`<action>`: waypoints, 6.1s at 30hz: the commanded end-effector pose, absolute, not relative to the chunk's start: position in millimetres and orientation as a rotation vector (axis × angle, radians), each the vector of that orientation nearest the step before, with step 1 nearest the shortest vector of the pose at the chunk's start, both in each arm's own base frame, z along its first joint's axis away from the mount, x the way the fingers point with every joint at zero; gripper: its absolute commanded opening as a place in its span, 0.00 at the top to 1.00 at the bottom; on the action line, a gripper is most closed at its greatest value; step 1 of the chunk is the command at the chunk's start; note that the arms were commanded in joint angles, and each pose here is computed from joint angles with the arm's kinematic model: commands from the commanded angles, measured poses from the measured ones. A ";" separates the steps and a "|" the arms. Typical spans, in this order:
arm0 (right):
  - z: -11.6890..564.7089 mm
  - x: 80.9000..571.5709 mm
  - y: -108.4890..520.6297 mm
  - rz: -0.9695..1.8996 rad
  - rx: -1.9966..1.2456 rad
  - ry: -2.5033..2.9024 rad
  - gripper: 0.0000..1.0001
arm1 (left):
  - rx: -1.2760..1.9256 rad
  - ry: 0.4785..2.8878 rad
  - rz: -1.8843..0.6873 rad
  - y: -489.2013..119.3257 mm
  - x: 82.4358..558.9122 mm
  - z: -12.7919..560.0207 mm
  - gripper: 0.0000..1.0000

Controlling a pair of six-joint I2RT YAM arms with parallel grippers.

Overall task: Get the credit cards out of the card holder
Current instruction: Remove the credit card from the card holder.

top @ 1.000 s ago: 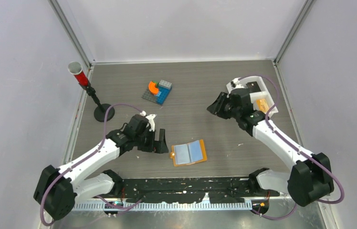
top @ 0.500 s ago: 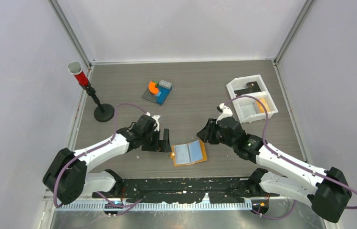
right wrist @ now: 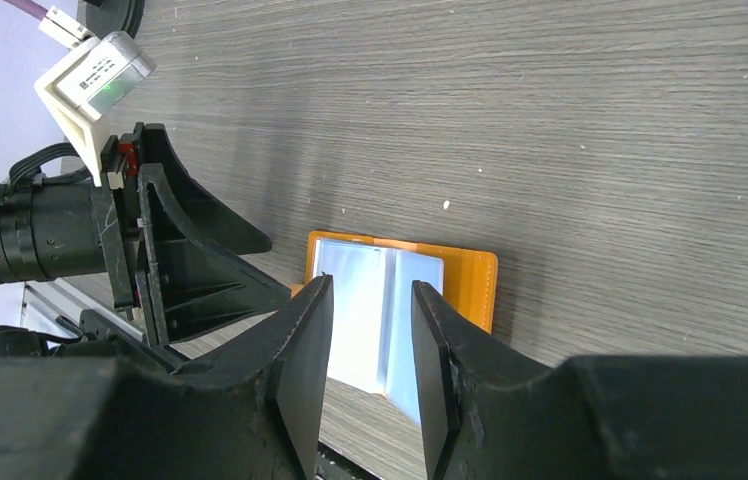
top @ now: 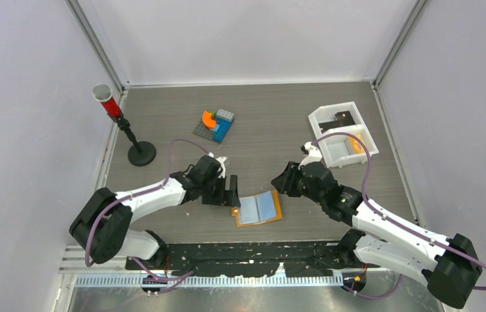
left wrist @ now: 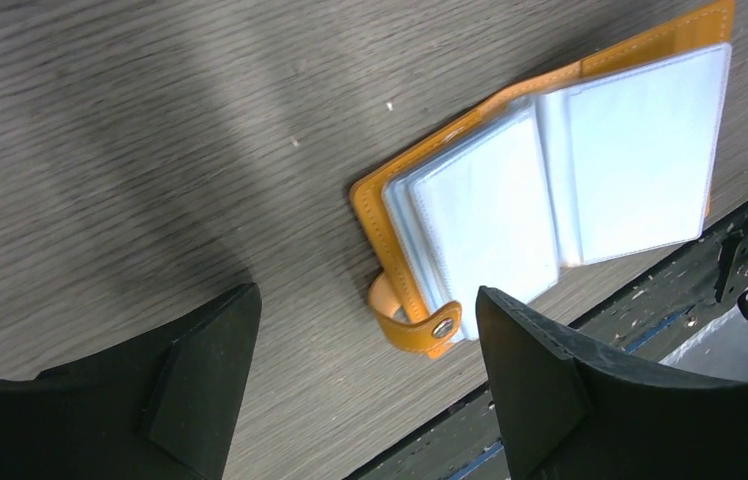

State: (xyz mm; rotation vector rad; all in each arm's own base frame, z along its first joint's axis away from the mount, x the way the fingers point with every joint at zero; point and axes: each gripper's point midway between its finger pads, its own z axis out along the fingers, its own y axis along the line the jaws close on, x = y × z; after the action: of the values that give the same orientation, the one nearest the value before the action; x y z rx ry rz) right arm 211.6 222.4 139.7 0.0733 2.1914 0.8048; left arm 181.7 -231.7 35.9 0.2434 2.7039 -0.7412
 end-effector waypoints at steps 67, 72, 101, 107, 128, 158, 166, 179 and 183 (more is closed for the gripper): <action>61.2 179.3 281.6 0.644 -0.170 2.400 0.49 | 0.332 2.588 -1.044 -261.1 152.4 84.9 1.00; 60.7 182.8 266.2 0.554 -0.149 2.397 0.50 | 0.341 2.603 -1.025 -259.5 152.1 81.6 1.00; 83.2 190.0 214.6 0.521 -0.042 2.353 0.45 | 0.390 2.720 -0.704 -232.2 164.3 60.6 1.00; 101.8 186.8 237.9 0.698 -0.094 2.328 0.51 | 0.300 2.680 -0.643 -227.5 177.3 73.3 0.80; 65.3 193.5 260.1 0.979 -0.094 2.357 0.70 | 0.287 2.478 -1.088 -314.1 194.0 94.1 0.60; 17.3 174.5 236.2 0.915 -0.005 2.453 0.76 | 0.121 2.617 -1.050 -312.4 190.8 28.0 0.66; 17.2 174.4 232.8 0.900 -0.001 2.449 0.76 | 0.101 2.632 -1.043 -313.5 190.8 30.8 0.67; 17.3 174.9 234.3 0.905 0.003 2.452 0.81 | 0.119 2.605 -1.136 -324.6 189.0 39.5 0.74; 15.7 173.7 234.1 0.907 0.002 2.456 0.88 | 0.126 2.582 -1.162 -326.5 189.2 44.4 0.77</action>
State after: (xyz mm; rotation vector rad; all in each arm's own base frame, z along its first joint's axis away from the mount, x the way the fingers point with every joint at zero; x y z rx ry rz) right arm 175.9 240.2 22.9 -0.0091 2.4388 0.9413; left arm 188.3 -317.0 31.4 0.0910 2.6345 -1.0944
